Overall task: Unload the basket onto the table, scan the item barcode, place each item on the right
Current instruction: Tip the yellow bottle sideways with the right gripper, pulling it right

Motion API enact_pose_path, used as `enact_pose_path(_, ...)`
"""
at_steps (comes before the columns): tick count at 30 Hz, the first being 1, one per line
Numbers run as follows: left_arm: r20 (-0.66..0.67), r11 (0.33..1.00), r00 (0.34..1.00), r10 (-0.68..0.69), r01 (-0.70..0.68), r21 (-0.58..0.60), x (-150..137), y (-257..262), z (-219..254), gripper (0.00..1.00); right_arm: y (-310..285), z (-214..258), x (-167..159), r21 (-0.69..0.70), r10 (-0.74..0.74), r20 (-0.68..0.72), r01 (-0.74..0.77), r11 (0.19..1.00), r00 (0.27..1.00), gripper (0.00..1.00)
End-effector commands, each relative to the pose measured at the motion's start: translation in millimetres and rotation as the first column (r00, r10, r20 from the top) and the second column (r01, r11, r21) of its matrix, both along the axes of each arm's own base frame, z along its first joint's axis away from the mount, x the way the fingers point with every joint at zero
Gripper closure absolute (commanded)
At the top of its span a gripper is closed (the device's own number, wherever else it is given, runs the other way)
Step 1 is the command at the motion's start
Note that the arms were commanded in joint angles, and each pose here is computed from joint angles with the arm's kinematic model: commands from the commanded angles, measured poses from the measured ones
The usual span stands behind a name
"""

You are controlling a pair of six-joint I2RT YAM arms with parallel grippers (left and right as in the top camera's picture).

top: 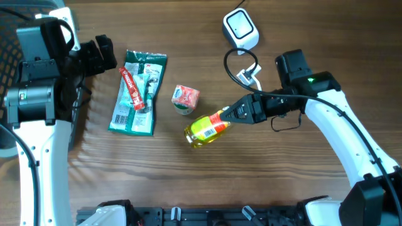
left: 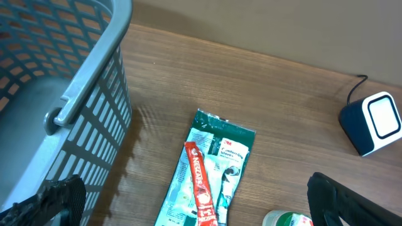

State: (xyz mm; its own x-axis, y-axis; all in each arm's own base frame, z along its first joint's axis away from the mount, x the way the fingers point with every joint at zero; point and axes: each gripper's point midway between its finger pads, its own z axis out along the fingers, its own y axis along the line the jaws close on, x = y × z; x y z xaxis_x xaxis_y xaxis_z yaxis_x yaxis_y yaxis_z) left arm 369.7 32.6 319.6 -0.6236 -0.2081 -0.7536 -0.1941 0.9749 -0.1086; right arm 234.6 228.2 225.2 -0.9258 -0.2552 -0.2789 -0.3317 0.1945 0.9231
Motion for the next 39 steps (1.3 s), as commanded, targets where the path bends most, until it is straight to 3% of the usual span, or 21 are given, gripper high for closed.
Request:
enact_pose_path(1,0.008,1.000,1.000,0.003,-0.003,0.011,1,2,3,0.00,2,20,-9,0.099,0.026,0.007,-0.027,0.995,1.000,0.70)
enact_pose_path(23,0.008,1.000,1.000,0.003,-0.003,0.011,1,3,3,0.00,-1,18,-21,0.076,0.033,-0.072,-0.027,0.997,0.997,0.70)
enact_pose_path(29,0.008,1.000,1.000,0.003,-0.003,0.011,1,3,3,0.00,-4,18,-37,0.080,0.064,-0.060,-0.059,0.995,0.996,0.70)
enact_pose_path(39,0.008,1.000,1.000,0.003,-0.003,0.011,1,3,3,0.00,-4,18,-36,0.081,0.064,-0.052,-0.060,0.995,0.997,0.69)
